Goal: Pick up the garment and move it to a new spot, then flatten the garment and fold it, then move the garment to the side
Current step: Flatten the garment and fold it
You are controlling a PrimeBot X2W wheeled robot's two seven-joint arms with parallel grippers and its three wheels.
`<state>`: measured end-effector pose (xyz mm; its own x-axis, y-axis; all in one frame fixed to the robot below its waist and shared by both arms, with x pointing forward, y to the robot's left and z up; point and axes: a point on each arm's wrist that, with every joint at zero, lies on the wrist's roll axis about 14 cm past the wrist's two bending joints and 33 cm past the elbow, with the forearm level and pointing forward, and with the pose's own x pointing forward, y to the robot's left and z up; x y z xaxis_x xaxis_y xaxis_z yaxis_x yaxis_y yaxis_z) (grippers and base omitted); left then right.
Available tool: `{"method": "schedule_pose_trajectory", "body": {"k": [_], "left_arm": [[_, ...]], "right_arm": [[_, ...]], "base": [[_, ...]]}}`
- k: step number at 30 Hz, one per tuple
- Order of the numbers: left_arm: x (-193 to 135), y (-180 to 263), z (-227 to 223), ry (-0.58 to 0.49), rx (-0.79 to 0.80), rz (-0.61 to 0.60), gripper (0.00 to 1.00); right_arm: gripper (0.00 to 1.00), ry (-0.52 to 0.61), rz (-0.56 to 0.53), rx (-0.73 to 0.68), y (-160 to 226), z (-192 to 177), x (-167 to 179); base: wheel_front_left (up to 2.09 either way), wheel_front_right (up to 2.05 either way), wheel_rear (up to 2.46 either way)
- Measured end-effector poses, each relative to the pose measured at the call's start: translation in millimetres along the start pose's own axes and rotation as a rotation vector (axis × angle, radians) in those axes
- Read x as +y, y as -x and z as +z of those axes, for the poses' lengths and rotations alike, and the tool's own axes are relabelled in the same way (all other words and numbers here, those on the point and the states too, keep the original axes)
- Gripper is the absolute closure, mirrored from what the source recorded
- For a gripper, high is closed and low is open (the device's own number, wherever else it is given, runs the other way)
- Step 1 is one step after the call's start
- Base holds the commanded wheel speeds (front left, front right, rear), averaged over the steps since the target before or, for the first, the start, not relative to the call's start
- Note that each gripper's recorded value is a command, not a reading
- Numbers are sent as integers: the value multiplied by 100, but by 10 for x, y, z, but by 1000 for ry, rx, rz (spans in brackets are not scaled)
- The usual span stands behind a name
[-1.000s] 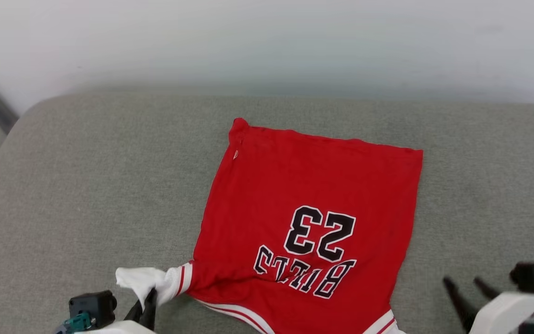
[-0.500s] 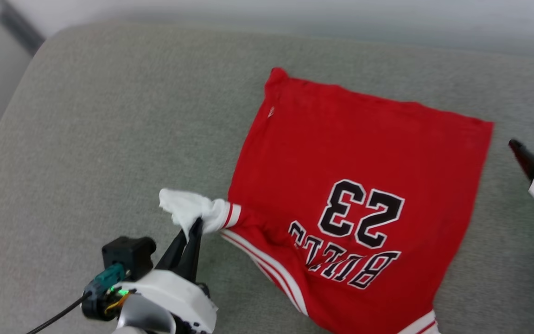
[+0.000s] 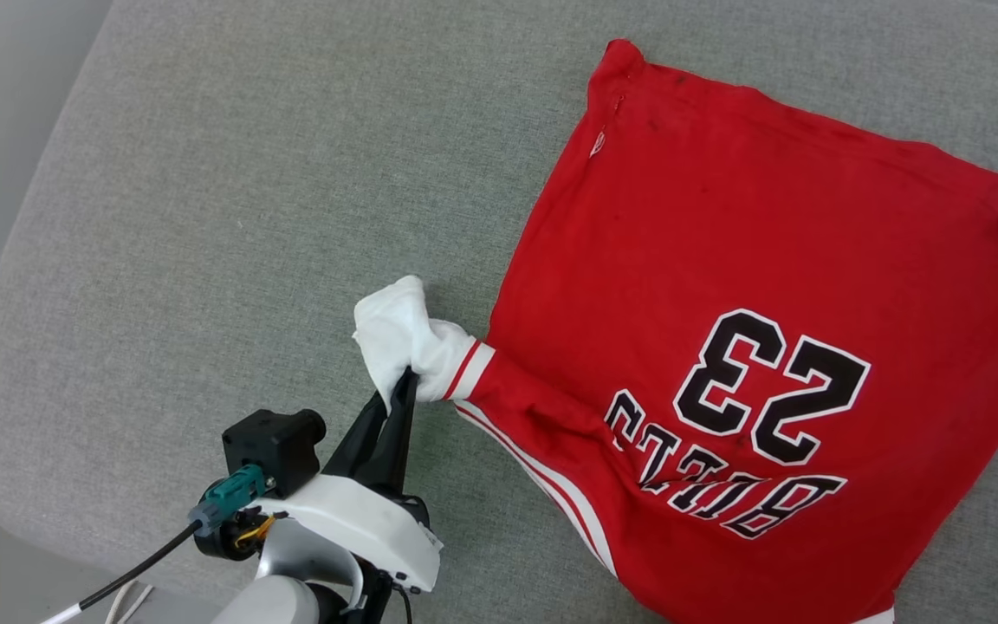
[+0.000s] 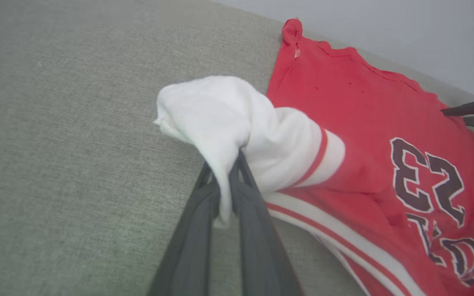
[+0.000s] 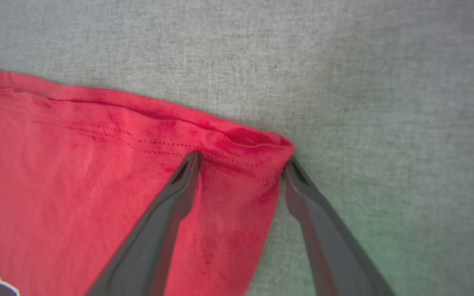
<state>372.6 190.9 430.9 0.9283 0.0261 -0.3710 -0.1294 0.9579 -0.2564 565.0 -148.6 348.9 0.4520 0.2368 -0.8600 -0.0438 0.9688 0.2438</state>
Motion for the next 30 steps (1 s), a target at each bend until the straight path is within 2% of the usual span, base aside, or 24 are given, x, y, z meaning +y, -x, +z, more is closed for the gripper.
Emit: {"method": "schedule_pose_trajectory", "body": {"k": [1, 2, 3, 10, 16, 17, 22, 26, 30], "left_arm": [[8, -2, -15, 1, 3, 3, 100], [9, -8, -23, 2, 5, 4, 100], [1, -15, -22, 4, 3, 1, 100], [8, 1, 7, 5, -6, 0, 100], [136, 140, -50, 28, 17, 33, 100], [184, 211, -80, 39, 32, 44, 100], [238, 272, -163, 46, 72, 54, 100], [222, 290, -215, 39, 105, 41, 100], [187, 284, -267, 11, 140, 20, 100]], "right_arm": [[13, -4, 1, 11, -13, -4, 5], [72, -4, 4, 18, -18, -1, 17], [100, 0, 5, 17, -15, 3, 27], [100, 70, 13, -66, 173, 180, 154], [100, 202, -38, -231, 748, 502, 83], [100, 256, -67, -256, 1013, 382, -19], [100, 255, -132, -207, 1378, -215, -395], [100, 169, -166, -120, 1604, -964, -669], [100, 46, -170, -35, 1789, -1765, -770]], "base": [[0, 0, 0], [0, 0, 0], [0, 0, 0], [0, 0, 0], [0, 0, 0], [0, 0, 0], [0, 0, 0], [0, 0, 0], [0, 0, 0]]}}
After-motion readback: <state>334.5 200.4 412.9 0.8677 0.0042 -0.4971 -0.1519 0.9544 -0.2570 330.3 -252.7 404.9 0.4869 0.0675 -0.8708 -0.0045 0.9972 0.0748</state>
